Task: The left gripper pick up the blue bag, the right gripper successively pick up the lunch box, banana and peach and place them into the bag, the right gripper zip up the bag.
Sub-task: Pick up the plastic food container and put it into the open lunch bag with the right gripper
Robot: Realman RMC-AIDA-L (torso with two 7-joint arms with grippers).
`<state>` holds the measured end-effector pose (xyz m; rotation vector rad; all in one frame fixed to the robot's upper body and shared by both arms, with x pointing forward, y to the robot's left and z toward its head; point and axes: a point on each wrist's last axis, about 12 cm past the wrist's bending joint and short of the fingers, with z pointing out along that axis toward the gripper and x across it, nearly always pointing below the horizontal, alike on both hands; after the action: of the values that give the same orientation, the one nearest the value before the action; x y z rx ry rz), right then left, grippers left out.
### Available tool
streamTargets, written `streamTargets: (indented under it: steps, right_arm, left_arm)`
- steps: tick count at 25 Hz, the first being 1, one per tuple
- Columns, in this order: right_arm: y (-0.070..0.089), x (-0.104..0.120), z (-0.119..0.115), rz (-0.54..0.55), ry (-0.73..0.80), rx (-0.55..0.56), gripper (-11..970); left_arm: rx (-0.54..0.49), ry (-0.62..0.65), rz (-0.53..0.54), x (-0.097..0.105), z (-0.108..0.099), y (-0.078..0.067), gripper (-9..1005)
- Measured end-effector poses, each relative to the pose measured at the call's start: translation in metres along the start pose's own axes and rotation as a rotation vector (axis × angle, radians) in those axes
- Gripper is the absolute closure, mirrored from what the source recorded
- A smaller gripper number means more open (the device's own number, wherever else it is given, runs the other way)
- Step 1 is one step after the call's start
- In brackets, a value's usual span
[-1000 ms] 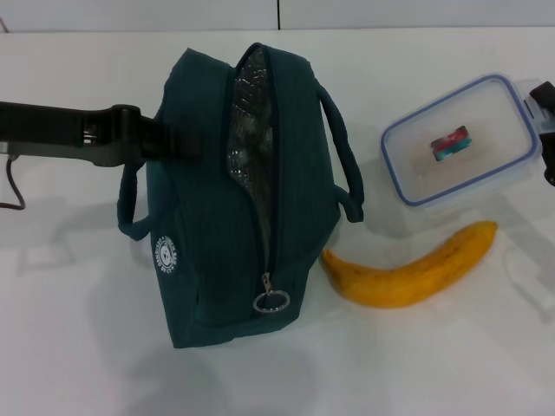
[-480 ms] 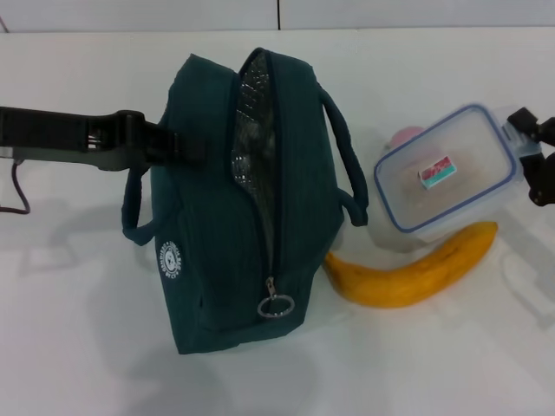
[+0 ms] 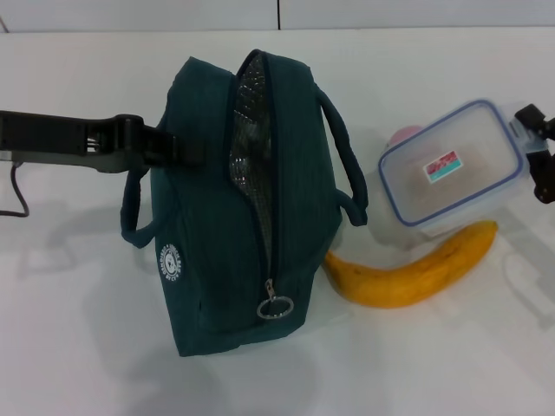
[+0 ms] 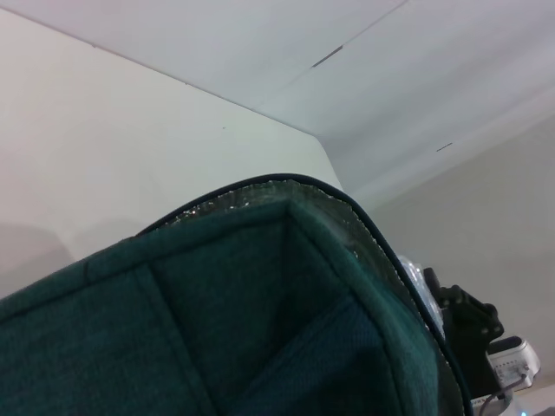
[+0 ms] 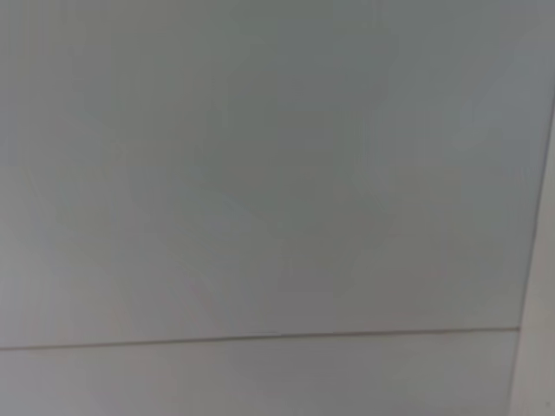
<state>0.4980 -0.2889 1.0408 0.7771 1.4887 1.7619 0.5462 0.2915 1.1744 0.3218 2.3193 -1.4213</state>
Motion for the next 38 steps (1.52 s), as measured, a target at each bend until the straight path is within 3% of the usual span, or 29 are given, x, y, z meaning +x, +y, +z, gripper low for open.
streamTargets:
  steps: [10,22,32,38]
  right_arm:
    - [0.012,0.002,0.001,0.076,-0.054,-0.143,863]
    - [0.022,0.008,0.017,0.119,-0.025,-0.225,863]
    - [0.037,0.009,0.04,0.115,0.038,-0.316,864]
    - [0.051,0.019,0.074,0.12,0.154,-0.365,864]
  left_arm:
    - [-0.001,-0.002,0.004,0.0,0.0,0.0,960]
    - [-0.004,0.028,0.009,0.001,0.004,-0.001,960]
    - [-0.007,0.042,0.022,0.001,0.011,-0.001,960]
    - [0.0,0.055,0.041,-0.004,0.016,-0.006,960]
